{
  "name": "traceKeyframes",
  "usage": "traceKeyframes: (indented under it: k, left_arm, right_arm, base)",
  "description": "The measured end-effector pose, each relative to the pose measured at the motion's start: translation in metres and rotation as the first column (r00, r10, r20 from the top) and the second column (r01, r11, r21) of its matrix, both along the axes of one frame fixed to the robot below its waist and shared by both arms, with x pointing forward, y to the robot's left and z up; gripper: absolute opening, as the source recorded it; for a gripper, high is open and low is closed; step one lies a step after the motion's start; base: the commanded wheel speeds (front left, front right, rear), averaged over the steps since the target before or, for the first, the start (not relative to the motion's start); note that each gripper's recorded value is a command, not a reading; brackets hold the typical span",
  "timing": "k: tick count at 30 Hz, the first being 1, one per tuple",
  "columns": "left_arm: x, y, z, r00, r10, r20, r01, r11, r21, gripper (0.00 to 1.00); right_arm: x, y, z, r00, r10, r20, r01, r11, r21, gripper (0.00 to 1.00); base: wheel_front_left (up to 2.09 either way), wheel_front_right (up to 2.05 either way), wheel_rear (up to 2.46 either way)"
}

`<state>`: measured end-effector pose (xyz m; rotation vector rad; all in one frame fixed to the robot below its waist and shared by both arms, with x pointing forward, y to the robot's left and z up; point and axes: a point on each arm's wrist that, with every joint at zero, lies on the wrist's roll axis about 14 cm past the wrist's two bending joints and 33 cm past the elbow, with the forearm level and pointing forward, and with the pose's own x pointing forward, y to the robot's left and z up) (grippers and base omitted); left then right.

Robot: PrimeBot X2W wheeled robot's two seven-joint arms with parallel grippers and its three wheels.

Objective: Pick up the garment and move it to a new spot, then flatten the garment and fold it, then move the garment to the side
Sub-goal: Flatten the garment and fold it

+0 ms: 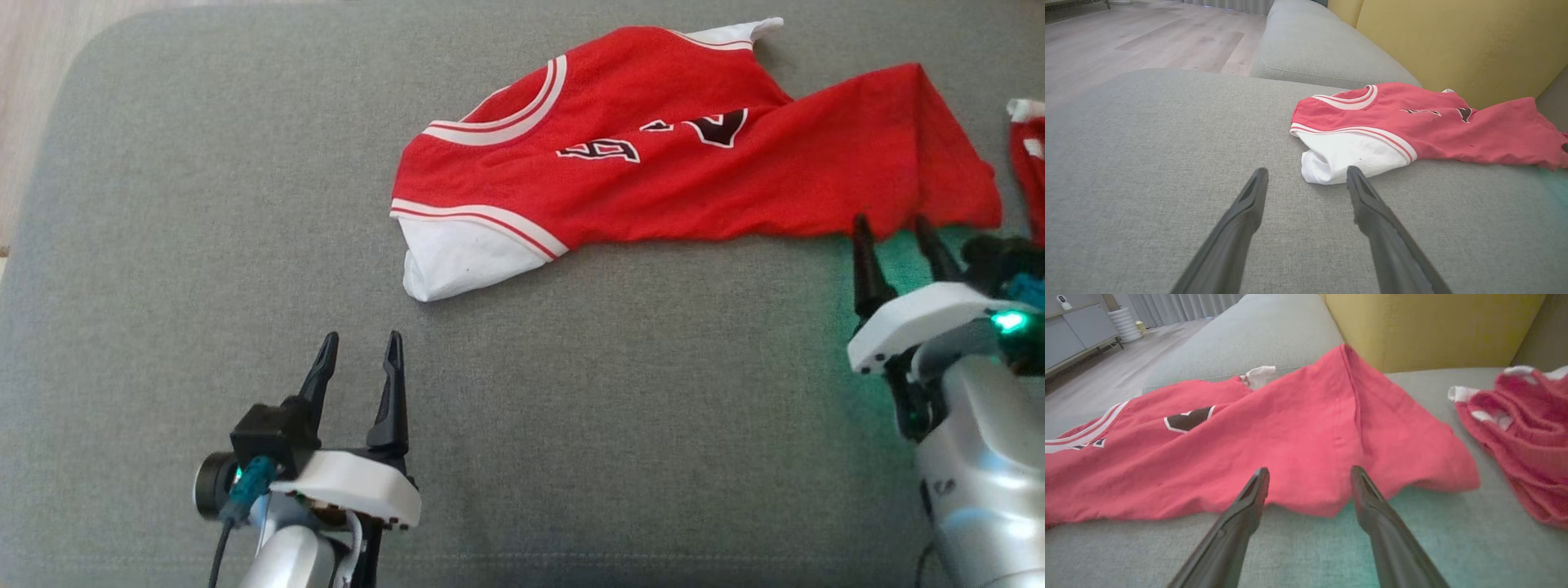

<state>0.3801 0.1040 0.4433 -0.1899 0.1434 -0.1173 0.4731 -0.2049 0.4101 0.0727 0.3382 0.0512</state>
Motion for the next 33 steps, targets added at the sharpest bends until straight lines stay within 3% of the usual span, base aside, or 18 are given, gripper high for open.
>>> traceKeyframes:
  k: [11, 18, 19, 21, 26, 33]
  left_arm:
    - [-0.002, 0.011, -0.012, 0.999, 0.028, -0.034, -0.027, 0.999, 0.017, 1.0]
    - [-0.002, 0.015, -0.018, 0.998, 0.039, -0.052, -0.038, 0.999, 0.026, 1.0]
    - [-0.002, 0.016, -0.018, 0.998, 0.04, -0.053, -0.039, 0.999, 0.026, 1.0]
    - [-0.002, 0.017, -0.019, 0.998, 0.042, -0.054, -0.041, 0.999, 0.027, 1.0]
    - [-0.002, 0.016, -0.017, 0.998, 0.04, -0.048, -0.038, 0.999, 0.028, 1.0]
    - [0.0, 0.009, -0.013, 0.999, 0.019, -0.034, -0.018, 1.0, 0.022, 1.0]
  right_arm:
    - [-0.003, -0.011, -0.028, 0.993, -0.089, -0.072, 0.093, 0.994, 0.054, 1.0]
    - [0.003, 0.0, -0.043, 0.988, -0.093, -0.125, 0.104, 0.991, 0.083, 1.0]
    - [0.007, 0.001, -0.041, 0.989, -0.092, -0.119, 0.103, 0.991, 0.086, 0.87]
    - [0.013, 0.004, -0.036, 0.992, -0.088, -0.096, 0.096, 0.992, 0.086, 0.45]
    - [0.014, 0.008, -0.029, 0.995, -0.082, -0.057, 0.087, 0.992, 0.086, 0.0]
    - [0.02, 0.002, -0.001, 0.995, -0.085, 0.048, 0.082, 0.994, 0.067, 0.0]
  base:
    - [0.0, 0.0, 0.0]
    - [0.0, 0.0, 0.0]
    - [0.0, 0.0, 0.0]
    - [0.0, 0.0, 0.0]
    - [0.0, 0.0, 0.0]
    - [0.0, 0.0, 0.0]
